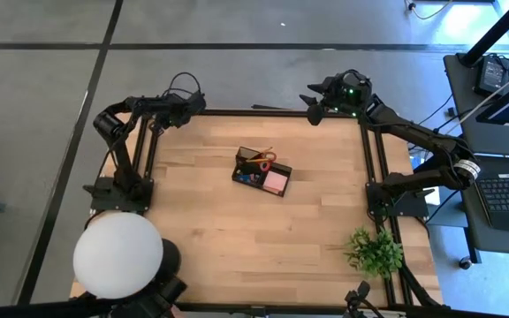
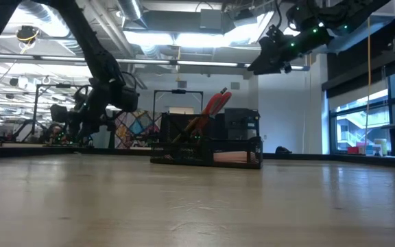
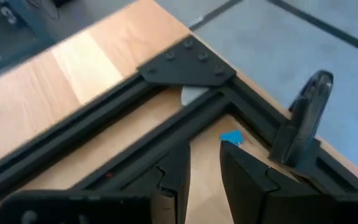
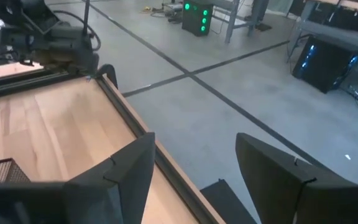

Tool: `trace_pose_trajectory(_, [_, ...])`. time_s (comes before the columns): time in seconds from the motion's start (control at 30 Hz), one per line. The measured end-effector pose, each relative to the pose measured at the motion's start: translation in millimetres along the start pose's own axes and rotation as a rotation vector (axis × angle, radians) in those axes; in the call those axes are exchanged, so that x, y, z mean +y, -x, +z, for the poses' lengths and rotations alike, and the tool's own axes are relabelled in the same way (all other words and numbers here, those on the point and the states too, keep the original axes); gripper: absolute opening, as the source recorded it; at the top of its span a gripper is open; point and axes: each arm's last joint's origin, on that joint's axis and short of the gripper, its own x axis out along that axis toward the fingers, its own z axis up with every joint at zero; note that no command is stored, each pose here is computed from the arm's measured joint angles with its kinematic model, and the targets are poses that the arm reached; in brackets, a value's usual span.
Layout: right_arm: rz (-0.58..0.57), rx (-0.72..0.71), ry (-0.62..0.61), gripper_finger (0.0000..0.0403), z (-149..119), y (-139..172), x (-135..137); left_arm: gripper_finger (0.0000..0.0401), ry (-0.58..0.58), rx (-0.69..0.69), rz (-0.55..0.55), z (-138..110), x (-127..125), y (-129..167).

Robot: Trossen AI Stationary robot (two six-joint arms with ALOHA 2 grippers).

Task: Pick and place office supplies into organizer
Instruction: Put the blue binder clip into the desk organizer

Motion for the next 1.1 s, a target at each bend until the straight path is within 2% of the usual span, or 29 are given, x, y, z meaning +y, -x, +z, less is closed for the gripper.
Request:
trace_pose_trajectory(0.27, [0.007, 0.053, -0.002, 0.0228, -5.2, 0.1, 0.7, 0.0082, 0.028, 0.1, -0.018, 2.8, -3.5, -5.0])
trace_pose_trajectory(0.5, [0.015, 0.104, 0.029, 0.0228, -10.1, 0.5, 1.4, 0.0082, 0.06, 0.123, -0.1, 10.3, -14.3, -11.5])
trace_pose_trajectory(1.1, [0.014, 0.098, 0.033, 0.0228, -9.5, 0.5, 1.2, 0.0082, 0.135, 0.145, -0.07, 19.3, -14.7, -14.5])
